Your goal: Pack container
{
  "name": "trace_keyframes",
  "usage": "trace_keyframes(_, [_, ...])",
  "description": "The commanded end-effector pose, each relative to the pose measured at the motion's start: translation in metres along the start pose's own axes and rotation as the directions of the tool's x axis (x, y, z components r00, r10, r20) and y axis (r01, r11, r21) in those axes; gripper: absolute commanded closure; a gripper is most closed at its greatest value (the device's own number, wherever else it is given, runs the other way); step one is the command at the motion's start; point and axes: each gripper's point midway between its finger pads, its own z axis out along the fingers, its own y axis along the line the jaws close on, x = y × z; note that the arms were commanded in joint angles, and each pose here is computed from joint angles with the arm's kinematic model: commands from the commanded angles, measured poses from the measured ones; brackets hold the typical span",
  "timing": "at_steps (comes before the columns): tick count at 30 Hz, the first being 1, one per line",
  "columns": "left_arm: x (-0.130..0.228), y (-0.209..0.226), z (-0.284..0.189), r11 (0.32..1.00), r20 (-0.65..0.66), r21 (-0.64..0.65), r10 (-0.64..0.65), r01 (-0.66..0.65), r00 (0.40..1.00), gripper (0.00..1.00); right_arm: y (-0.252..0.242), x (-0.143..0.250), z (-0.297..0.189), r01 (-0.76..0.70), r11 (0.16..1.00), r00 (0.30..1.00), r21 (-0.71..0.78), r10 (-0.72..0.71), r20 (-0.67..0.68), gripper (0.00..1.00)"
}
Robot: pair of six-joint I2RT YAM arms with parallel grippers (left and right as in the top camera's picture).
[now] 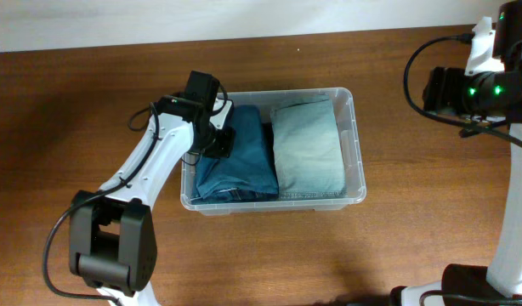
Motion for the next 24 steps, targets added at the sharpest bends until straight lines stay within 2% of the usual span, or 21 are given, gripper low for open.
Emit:
trace_keyframes(1, [-0.028,0.019,-0.042,0.993,0.096,-0.117,0.023,-0.011,0.995,0.99,0.019,0.002,0.001,0.082,0.992,0.997,-0.1,-0.082,-0.003,0.22])
trace_keyframes(4, [-0.052,0.026,-0.114,0.985,0.264,-0.171,0.028,0.018,0.964,0.97,0.04,0.001,0.0,0.18,0.972,0.984,-0.149,-0.179,0.019,0.18])
trace_keyframes(5, [-0.058,0.031,-0.137,0.982,0.321,-0.183,0.025,0.037,0.947,0.85,0.047,0.001,-0.001,0.214,0.964,0.977,-0.159,-0.212,0.031,0.12])
trace_keyframes(6, [-0.061,0.036,-0.154,0.981,0.368,-0.187,0.018,0.054,0.93,0.6,0.053,0.0,0.0,0.233,0.958,0.972,-0.165,-0.23,0.039,0.08])
trace_keyframes(7, [-0.064,0.043,-0.17,0.979,0.411,-0.19,0.01,0.076,0.912,0.4,0.061,-0.001,0.001,0.252,0.952,0.968,-0.174,-0.248,0.046,0.03])
trace_keyframes(8, [-0.065,0.054,-0.188,0.975,0.455,-0.195,-0.007,0.108,0.89,0.27,0.07,-0.002,0.004,0.276,0.944,0.961,-0.183,-0.271,0.051,0.01])
trace_keyframes(10, [-0.063,0.07,-0.201,0.967,0.487,-0.196,-0.046,0.16,0.872,0.16,0.083,-0.004,0.013,0.323,0.925,0.946,-0.199,-0.319,0.053,0.01])
trace_keyframes(11, [-0.061,0.081,-0.205,0.961,0.498,-0.194,-0.077,0.198,0.864,0.02,0.09,-0.006,0.02,0.334,0.919,0.942,-0.207,-0.331,0.049,0.01])
trace_keyframes(16, [-0.051,0.124,-0.206,0.933,0.491,-0.206,-0.162,0.294,0.856,0.01,0.115,-0.028,0.062,0.359,0.906,0.933,-0.225,-0.355,0.061,0.01])
trace_keyframes(19, [-0.047,0.137,-0.207,0.925,0.489,-0.223,-0.166,0.307,0.856,0.01,0.119,-0.04,0.082,0.384,0.897,0.923,-0.219,-0.376,0.08,0.01])
trace_keyframes(24, [-0.024,0.137,-0.209,0.927,0.427,-0.238,-0.169,0.291,0.888,0.01,0.109,-0.036,0.077,0.379,0.901,0.925,-0.213,-0.374,0.064,0.01])
